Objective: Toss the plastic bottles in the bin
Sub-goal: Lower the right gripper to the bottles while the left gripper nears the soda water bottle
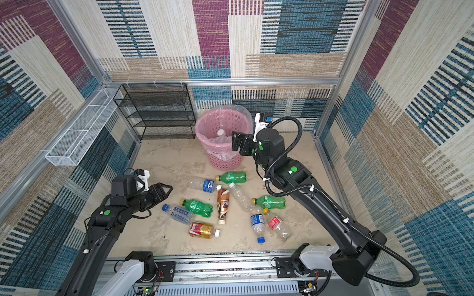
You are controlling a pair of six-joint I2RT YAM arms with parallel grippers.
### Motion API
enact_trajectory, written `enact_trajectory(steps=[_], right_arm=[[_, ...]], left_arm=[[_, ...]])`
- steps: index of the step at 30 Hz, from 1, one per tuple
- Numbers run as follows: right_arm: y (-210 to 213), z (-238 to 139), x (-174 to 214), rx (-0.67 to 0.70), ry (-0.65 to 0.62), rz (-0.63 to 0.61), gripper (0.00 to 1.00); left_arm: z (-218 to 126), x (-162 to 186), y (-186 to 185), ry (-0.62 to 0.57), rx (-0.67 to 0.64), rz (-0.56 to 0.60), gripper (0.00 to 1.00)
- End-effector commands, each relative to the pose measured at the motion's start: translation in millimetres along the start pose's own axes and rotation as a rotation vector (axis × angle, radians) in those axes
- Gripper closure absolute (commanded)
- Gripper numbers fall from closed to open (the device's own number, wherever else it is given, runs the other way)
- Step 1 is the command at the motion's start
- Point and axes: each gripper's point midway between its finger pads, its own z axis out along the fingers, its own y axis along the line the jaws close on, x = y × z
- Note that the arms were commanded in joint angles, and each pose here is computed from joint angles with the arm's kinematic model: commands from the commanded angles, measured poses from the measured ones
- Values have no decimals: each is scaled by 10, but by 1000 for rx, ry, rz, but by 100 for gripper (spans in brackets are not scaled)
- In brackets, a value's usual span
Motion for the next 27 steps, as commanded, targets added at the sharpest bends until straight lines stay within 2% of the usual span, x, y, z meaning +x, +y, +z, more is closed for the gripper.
enact_trajectory(steps=[1, 8, 15, 22, 27], right_arm=[[43, 39, 122, -46, 33, 33, 5], [1, 104, 733, -125, 167, 63, 7], [-152, 127, 1358, -147, 294, 105, 8], [-291, 113, 1748, -145, 360, 133, 7], [-324, 106, 1951, -163, 398, 145, 7]], left_arm=[[21, 51, 25, 18, -2, -22, 37], [83, 206, 155, 68, -39, -77, 38], [75, 388, 299, 135, -126, -149, 39], [81, 650, 468, 175, -229, -230, 38], [200, 829, 537, 197, -242, -345, 40]])
